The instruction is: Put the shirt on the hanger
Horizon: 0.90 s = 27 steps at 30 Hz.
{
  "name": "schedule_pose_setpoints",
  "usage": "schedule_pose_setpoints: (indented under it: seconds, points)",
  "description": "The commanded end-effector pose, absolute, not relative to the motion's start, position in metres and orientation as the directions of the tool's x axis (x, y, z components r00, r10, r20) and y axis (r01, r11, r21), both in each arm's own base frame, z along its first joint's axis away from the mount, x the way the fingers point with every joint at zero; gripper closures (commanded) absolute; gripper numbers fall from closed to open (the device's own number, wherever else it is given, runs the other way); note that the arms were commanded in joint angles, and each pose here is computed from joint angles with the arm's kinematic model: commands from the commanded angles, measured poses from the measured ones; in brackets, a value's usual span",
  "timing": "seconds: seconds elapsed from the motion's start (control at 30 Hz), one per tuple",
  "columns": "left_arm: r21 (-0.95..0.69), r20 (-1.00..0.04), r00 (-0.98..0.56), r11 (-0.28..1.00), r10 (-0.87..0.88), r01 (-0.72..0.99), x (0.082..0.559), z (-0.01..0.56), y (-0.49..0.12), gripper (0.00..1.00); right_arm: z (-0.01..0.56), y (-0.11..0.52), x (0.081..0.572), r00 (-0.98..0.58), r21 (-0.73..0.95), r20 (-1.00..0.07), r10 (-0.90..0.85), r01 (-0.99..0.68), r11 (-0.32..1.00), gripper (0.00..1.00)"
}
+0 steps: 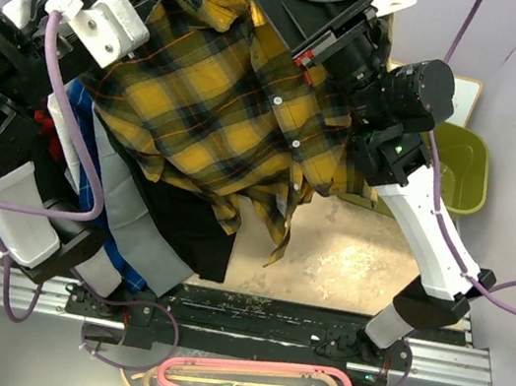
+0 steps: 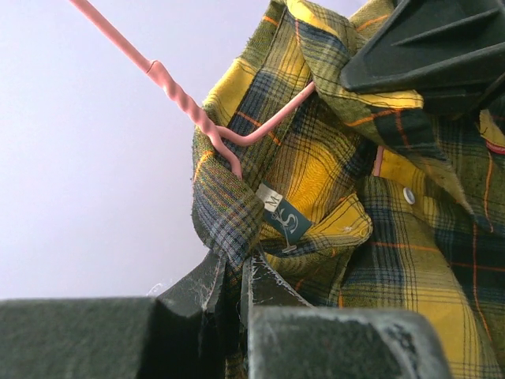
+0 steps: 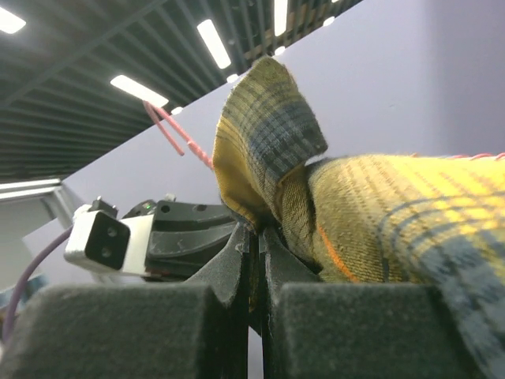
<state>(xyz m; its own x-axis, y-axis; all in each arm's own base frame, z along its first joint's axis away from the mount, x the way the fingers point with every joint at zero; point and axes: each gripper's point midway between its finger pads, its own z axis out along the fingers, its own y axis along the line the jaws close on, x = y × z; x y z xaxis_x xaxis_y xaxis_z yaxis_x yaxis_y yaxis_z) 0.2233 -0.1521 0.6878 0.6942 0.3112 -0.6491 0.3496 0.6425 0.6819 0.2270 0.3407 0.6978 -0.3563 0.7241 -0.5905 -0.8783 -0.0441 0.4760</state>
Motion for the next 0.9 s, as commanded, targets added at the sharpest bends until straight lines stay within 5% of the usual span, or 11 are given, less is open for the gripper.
schedule_pose_setpoints:
  seconds: [0.0,0.1,0.17,0.23,0.33,0.43,0.57,0.73,0.87]
  points:
    - [0.663,-0.609,0.737,0.699,0.295,0.268,0.224,0.714,-0.144,1.00,0.710,0.340,0.203,-0.447,0.436,-0.562,0.695,-0.875,-0.210,1.00]
    - [0.657,-0.663,0.685,0.674,0.302,0.338,0.244,0.693,-0.157,1.00,0.674,0.361,0.211,-0.555,0.495,-0.538,0.634,-0.817,-0.295,0.95]
    - [0.651,-0.682,0.660,0.673,0.316,0.350,0.255,0.685,-0.160,1.00,0.650,0.368,0.216,-0.604,0.523,-0.511,0.612,-0.783,-0.337,0.61]
    - [0.651,-0.685,0.650,0.676,0.329,0.344,0.261,0.682,-0.160,1.00,0.631,0.370,0.208,-0.604,0.489,-0.538,0.587,-0.792,-0.366,0.04]
    - [0.650,-0.687,0.633,0.691,0.356,0.317,0.268,0.680,-0.155,1.00,0.601,0.361,0.193,-0.477,0.398,-0.658,0.583,-0.877,-0.269,0.00]
    - [0.648,-0.699,0.597,0.701,0.394,0.296,0.279,0.672,-0.150,1.00,0.569,0.330,0.208,-0.169,0.296,-0.751,0.638,-0.950,0.096,0.00]
    - [0.641,-0.721,0.554,0.702,0.415,0.309,0.292,0.658,-0.151,1.00,0.530,0.272,0.210,0.047,0.243,-0.808,0.587,-0.881,0.406,0.00]
    - [0.631,-0.736,0.547,0.696,0.399,0.341,0.292,0.653,-0.156,1.00,0.441,0.214,0.226,0.115,0.289,-0.862,0.493,-0.688,0.666,0.00]
    - [0.625,-0.741,0.550,0.695,0.385,0.354,0.286,0.655,-0.155,1.00,0.380,0.196,0.233,0.026,0.379,-0.877,0.480,-0.577,0.723,0.00]
